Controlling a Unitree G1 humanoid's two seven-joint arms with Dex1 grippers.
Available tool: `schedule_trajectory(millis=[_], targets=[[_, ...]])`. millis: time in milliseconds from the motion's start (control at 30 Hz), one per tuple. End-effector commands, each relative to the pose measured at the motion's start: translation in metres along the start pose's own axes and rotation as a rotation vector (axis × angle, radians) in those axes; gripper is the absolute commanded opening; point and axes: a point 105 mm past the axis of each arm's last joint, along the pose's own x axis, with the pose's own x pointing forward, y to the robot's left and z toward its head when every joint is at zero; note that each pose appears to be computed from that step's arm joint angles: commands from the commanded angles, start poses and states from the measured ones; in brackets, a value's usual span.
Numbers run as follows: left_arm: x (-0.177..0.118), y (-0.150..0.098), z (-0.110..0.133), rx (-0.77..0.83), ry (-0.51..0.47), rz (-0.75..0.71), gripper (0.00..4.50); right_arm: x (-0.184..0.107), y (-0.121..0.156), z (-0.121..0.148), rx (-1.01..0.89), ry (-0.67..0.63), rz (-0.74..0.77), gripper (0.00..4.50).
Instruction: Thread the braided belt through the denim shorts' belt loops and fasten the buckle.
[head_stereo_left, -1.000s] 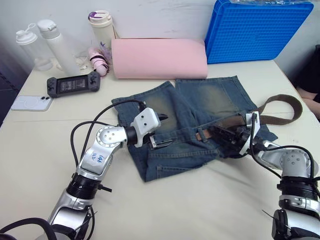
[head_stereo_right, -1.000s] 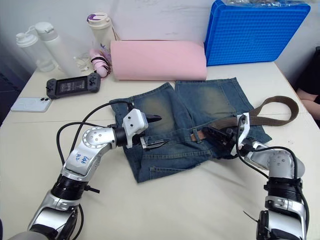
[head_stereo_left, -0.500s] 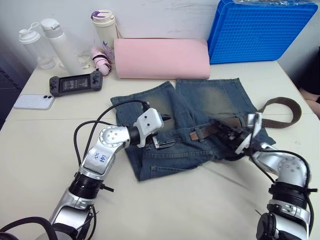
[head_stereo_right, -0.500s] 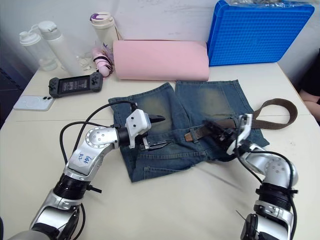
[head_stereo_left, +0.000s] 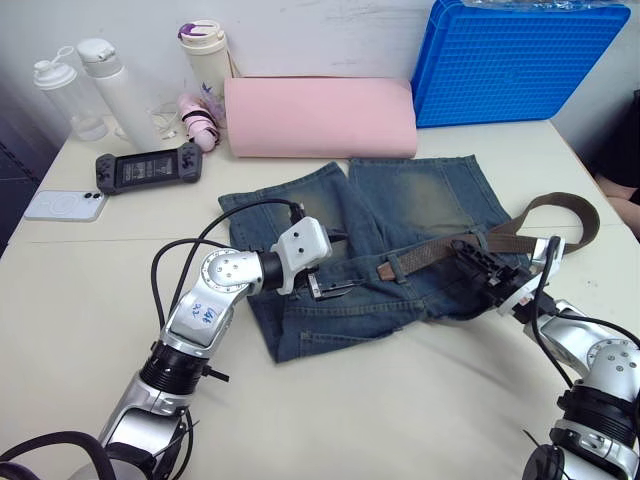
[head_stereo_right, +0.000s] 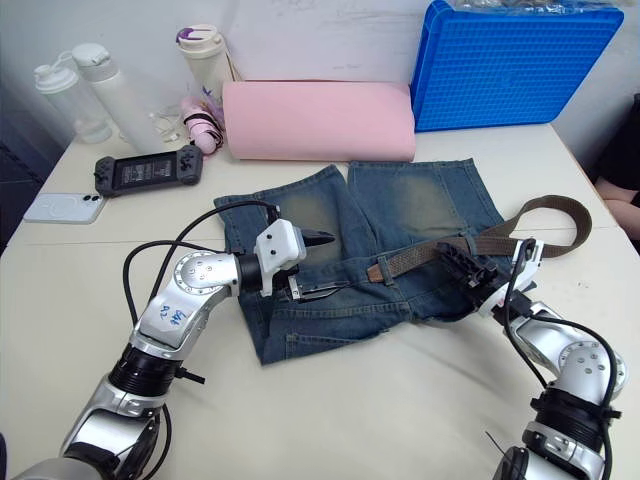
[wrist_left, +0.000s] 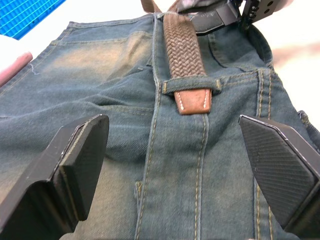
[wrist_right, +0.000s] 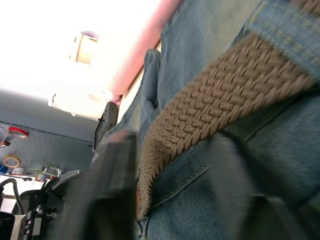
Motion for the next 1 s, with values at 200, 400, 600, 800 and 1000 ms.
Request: schedule_trajectory(millis=[200,400,600,800,1000], targets=[[-0.004,0.001,0.007,0.076,-0.001,0.002,4.50,0.011,0.005,-0.018,-0.010,0.062,0.004,0.06],[0.004,0.002,-0.006,0.215,0.076,0.018,4.50,0.026,0.016,-0.049,-0.011,0.131,0.032,0.06],[0.019,-0.006,-0.016,0.517,0.144,-0.020,4.50,0.027,0.015,-0.051,-0.003,0.116,0.014,0.06],[0.026,0.001,-0.007,0.649,0.092,0.016,4.50,0.023,0.011,-0.052,-0.006,0.117,-0.006,0.06],[0.023,0.007,0.011,0.713,0.011,0.070,4.50,0.022,0.009,-0.055,-0.011,0.120,-0.019,0.06]])
